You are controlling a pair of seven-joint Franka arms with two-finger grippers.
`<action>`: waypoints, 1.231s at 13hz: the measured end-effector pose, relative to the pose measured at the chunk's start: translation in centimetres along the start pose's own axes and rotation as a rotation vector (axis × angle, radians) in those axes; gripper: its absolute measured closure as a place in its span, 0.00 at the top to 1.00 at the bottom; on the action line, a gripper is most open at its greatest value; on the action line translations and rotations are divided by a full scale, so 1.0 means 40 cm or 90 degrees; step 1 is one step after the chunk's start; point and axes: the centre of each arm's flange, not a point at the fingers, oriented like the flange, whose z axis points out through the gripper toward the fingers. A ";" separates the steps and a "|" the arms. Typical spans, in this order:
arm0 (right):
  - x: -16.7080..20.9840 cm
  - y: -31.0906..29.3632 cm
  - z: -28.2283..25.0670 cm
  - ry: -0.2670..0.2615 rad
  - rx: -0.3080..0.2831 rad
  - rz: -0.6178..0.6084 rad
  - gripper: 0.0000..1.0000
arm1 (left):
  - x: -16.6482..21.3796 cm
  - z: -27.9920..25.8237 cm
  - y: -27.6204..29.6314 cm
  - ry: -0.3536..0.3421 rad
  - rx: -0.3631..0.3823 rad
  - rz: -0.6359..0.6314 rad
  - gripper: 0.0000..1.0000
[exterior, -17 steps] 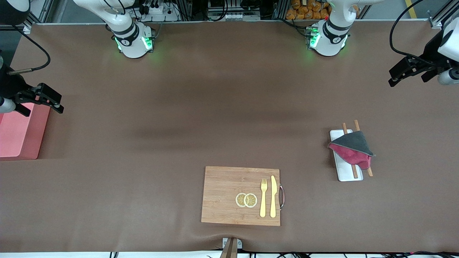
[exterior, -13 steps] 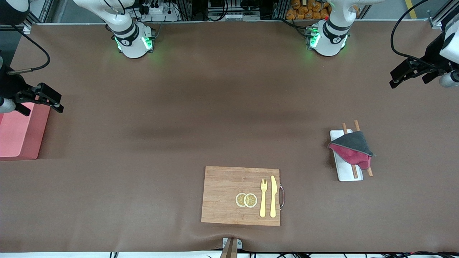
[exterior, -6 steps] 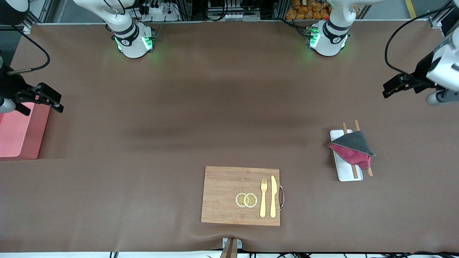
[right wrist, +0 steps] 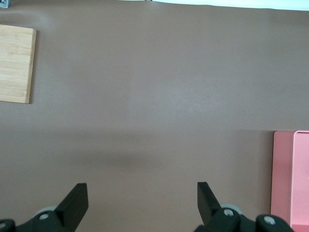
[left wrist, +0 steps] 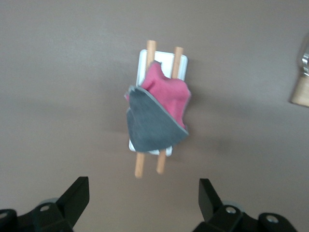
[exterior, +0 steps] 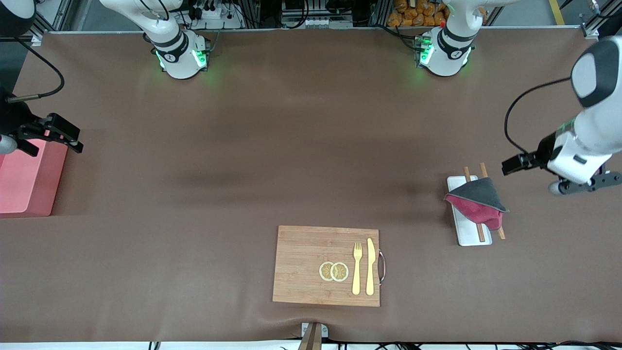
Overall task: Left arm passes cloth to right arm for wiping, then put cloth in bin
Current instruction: 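Lower the left gripper and grasp the pink-grey cloth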
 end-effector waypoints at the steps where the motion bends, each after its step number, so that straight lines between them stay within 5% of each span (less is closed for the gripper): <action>1: 0.000 0.001 0.002 -0.001 0.000 0.000 1.00 | 0.020 0.047 -0.017 -0.005 0.000 -0.002 1.00; 9: 0.006 -0.014 0.016 -0.007 0.001 -0.006 1.00 | 0.104 0.313 0.030 -0.019 -0.006 0.012 1.00; 11: 0.011 -0.013 0.028 -0.011 0.002 -0.006 1.00 | 0.105 0.324 0.032 -0.022 -0.006 0.013 0.96; 13: 0.012 -0.012 0.032 -0.013 0.002 -0.006 1.00 | 0.106 0.331 0.032 -0.025 -0.006 0.013 0.81; 16: 0.012 -0.012 0.032 -0.013 0.002 -0.006 1.00 | 0.107 0.358 0.033 -0.036 -0.004 0.013 0.78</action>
